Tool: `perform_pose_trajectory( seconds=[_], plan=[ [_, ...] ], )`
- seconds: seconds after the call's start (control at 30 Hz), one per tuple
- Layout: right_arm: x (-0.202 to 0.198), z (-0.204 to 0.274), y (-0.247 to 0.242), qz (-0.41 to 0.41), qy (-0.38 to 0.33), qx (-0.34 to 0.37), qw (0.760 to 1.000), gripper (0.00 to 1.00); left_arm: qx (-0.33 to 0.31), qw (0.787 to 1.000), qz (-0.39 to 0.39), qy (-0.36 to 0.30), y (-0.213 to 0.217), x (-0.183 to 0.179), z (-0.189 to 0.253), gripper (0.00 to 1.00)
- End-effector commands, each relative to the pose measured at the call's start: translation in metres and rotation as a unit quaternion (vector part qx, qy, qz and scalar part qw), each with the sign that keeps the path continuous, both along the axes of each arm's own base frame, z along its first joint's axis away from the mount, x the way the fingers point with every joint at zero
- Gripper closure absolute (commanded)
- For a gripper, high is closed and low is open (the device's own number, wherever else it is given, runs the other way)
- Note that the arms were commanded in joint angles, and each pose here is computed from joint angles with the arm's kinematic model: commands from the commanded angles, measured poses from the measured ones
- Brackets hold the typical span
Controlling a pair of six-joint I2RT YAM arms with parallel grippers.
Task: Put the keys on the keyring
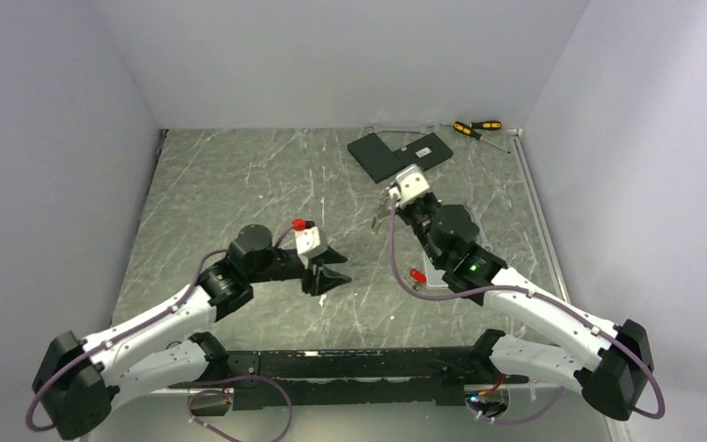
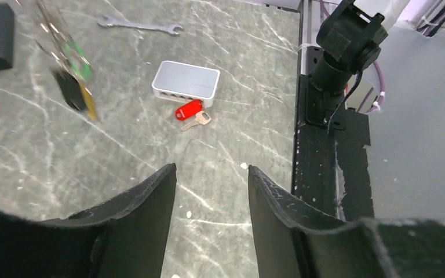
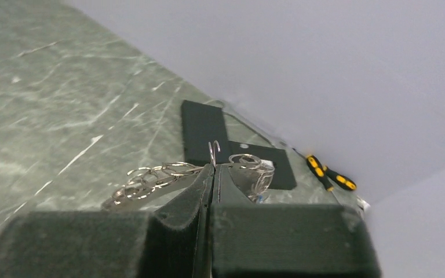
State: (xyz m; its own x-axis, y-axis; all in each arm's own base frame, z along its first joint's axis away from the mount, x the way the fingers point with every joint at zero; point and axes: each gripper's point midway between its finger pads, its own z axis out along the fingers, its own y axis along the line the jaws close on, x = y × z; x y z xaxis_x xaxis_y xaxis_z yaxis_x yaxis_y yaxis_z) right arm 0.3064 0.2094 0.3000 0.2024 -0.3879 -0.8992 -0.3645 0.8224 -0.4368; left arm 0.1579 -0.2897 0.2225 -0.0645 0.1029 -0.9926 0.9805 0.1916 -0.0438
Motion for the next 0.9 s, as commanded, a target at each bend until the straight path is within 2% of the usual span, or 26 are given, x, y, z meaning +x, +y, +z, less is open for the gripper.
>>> perform_pose_trajectory(
  seconds=[0.0,0.07,0.17,0.27,0.43,0.47,0.5,0.57,0.63,0.73,0.87],
  plan=[
    [0.006,0.075,-0.041,-0.063,-0.061,0.105,0.991,1.0,-0.019,0.999,0.006,0.034,-0.031,0.001,0.012,0.45],
    [0.009,0.082,-0.058,-0.092,-0.066,0.116,0.987,1.0,-0.006,0.999,0.016,0.041,-0.047,0.004,0.001,0.42],
    [0.009,0.093,-0.083,-0.126,-0.076,0.139,0.979,1.0,0.021,0.996,0.02,0.086,-0.074,0.011,-0.015,0.41],
    [0.005,0.103,-0.098,-0.141,-0.082,0.158,0.974,1.0,0.073,0.987,0.073,0.125,-0.094,0.032,-0.043,0.36],
    [-0.003,0.108,-0.106,-0.142,-0.085,0.17,0.971,1.0,0.092,0.977,0.13,0.139,-0.115,0.056,-0.06,0.34],
    [-0.004,0.108,-0.108,-0.144,-0.085,0.172,0.971,1.0,0.095,0.974,0.145,0.147,-0.116,0.06,-0.06,0.32],
    [-0.006,0.109,-0.111,-0.146,-0.087,0.178,0.969,1.0,0.102,0.968,0.171,0.152,-0.114,0.069,-0.061,0.25],
    [-0.009,0.108,-0.115,-0.151,-0.087,0.191,0.966,1.0,0.125,0.959,0.212,0.141,-0.107,0.082,-0.062,0.03],
    [-0.012,0.108,-0.118,-0.153,-0.087,0.205,0.963,1.0,0.134,0.95,0.255,0.119,-0.094,0.095,-0.059,0.01],
    [-0.013,0.108,-0.118,-0.152,-0.083,0.215,0.961,1.0,0.098,0.937,0.32,0.099,-0.075,0.112,-0.047,0.0],
    [-0.014,0.111,-0.118,-0.15,-0.072,0.235,0.958,1.0,0.103,0.936,0.323,0.091,-0.072,0.112,-0.05,0.0]
  ],
)
